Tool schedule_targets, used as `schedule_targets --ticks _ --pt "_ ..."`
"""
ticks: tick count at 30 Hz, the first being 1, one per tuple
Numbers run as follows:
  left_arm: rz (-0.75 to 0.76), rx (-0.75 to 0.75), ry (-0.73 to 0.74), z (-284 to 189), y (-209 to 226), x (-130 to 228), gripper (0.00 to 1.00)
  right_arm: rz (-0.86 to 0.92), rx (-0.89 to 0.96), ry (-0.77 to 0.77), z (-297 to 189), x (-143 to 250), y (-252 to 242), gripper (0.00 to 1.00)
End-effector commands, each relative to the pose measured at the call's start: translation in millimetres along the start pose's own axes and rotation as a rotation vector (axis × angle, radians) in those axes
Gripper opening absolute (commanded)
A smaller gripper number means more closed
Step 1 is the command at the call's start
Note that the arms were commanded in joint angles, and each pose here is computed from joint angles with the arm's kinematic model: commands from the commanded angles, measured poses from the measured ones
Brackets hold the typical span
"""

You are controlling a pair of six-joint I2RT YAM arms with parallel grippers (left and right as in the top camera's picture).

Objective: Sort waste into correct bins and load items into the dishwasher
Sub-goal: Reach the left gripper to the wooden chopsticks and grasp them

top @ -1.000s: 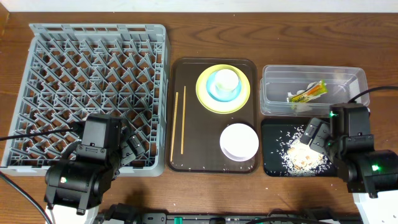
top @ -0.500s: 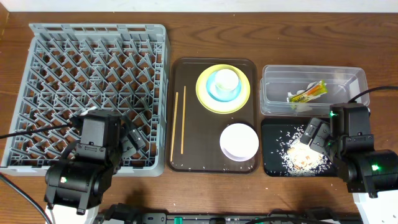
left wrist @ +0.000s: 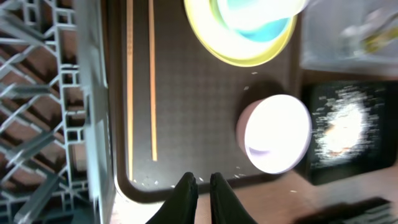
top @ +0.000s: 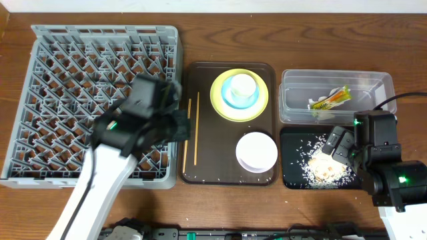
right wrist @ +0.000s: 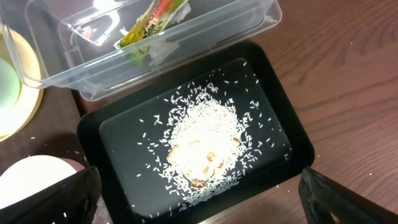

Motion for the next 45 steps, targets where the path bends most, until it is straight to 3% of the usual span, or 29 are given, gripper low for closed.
schedule_targets --ticks 1,8,19,45 --pt "0.071 -0.131 0.025 33.8 1.4 -8.8 0.17 0.004 0.008 -0.016 -3.5 -4.0 -3.2 0.99" --pt "0.12 -0.323 0.083 89.2 12.9 -10.1 0.27 0.004 0.008 -0.016 -3.5 -4.0 -3.1 0.99" --pt "0.196 -0.379 0.186 160.7 26.8 -12.0 0.28 0.005 0.008 -0.016 -3.5 -4.0 -3.2 0.99" --pt "0.201 -0.434 0.268 211.5 57.0 7.7 0.27 0.004 0.008 -0.015 -3.5 -3.9 -3.2 0.99"
Point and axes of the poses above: each gripper's point midway between its finger pads, its own z axis out along the fingers, its own y axis along the line the jaws close on, x = y × z, the point moved 5 cm from there along -z, back along the fingers, and after that the axes turned 11 degrees about -z, right-handed, at the moved point
